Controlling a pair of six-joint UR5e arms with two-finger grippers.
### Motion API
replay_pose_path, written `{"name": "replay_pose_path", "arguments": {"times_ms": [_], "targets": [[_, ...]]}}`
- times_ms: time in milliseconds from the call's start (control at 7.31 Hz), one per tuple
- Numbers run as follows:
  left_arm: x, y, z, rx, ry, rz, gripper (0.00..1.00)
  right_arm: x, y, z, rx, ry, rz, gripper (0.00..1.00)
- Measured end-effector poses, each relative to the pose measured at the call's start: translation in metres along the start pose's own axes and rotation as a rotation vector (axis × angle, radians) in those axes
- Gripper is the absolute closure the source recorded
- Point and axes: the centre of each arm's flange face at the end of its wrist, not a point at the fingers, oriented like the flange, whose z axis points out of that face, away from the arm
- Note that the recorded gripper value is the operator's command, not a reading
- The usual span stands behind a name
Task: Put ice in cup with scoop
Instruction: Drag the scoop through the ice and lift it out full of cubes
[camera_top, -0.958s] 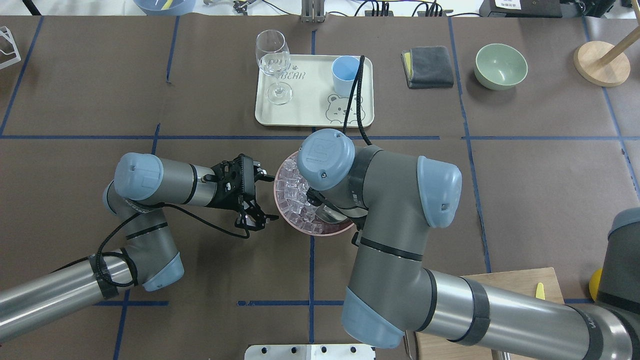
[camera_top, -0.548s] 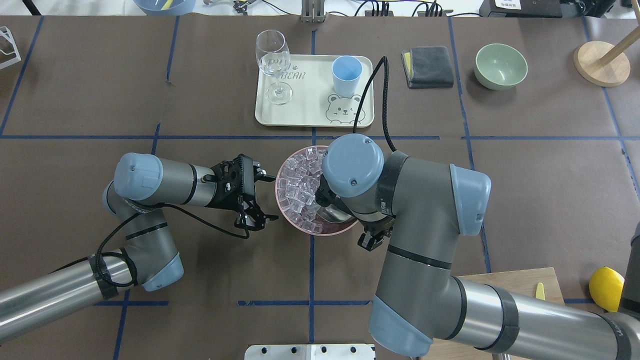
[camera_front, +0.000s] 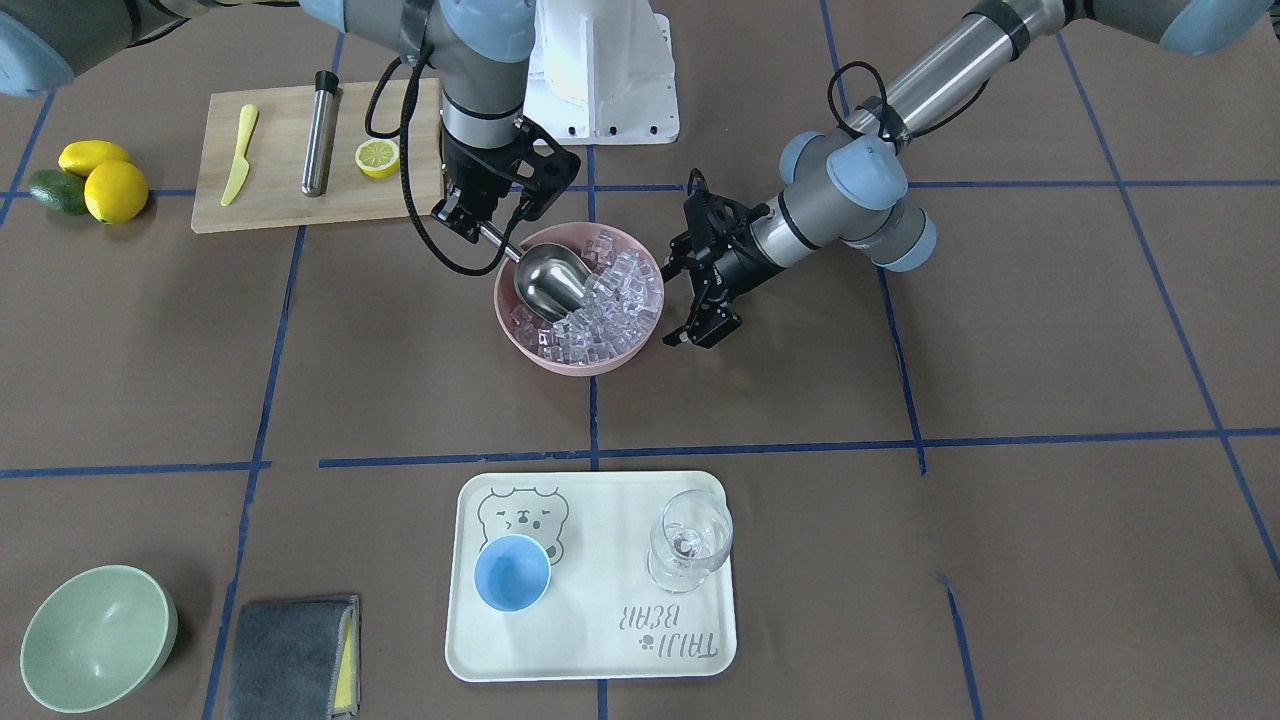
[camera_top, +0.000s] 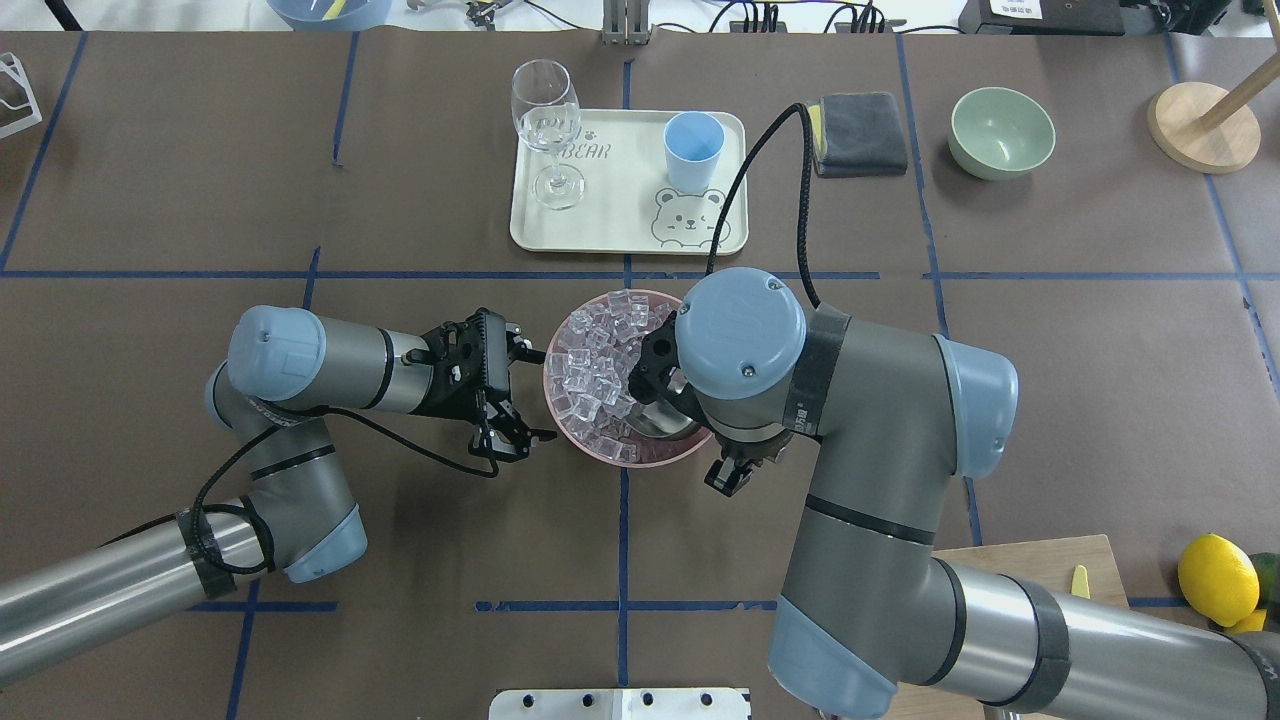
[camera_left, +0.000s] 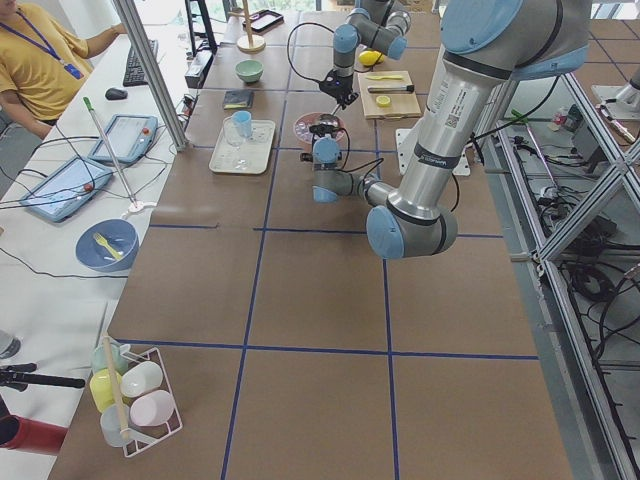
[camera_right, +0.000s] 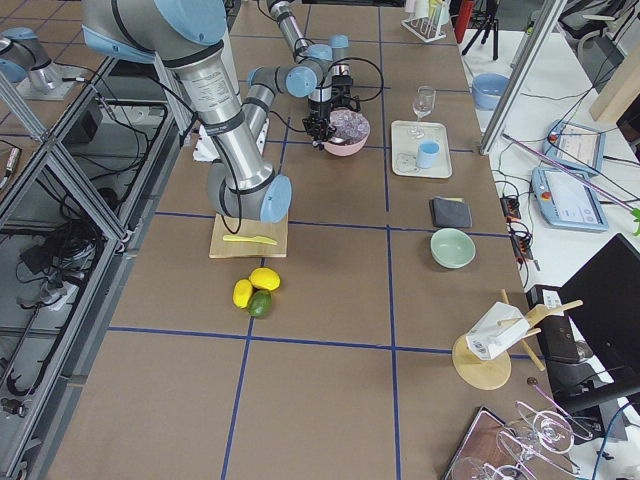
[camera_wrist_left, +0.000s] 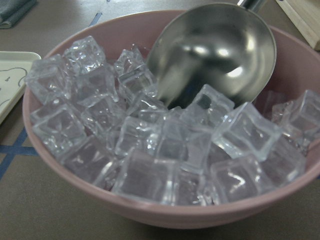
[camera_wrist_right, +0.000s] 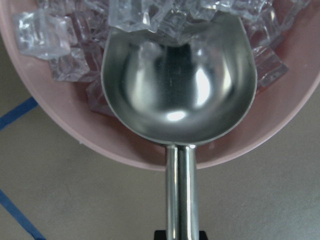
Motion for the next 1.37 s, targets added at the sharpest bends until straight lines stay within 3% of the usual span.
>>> {"name": "replay_pose_path", "arguments": {"times_ms": [411,1369], "targets": [[0.000,0.000,0.000,-0.001,0.000,0.000,0.00,0.004,0.011,-0.001,0.046,-0.011,0.008,1.00],[0.000,0.001,0.000,-0.002,0.000,-0.001,0.00,0.007,0.043,-0.037,0.126,-0.032,0.015,1.00]]}}
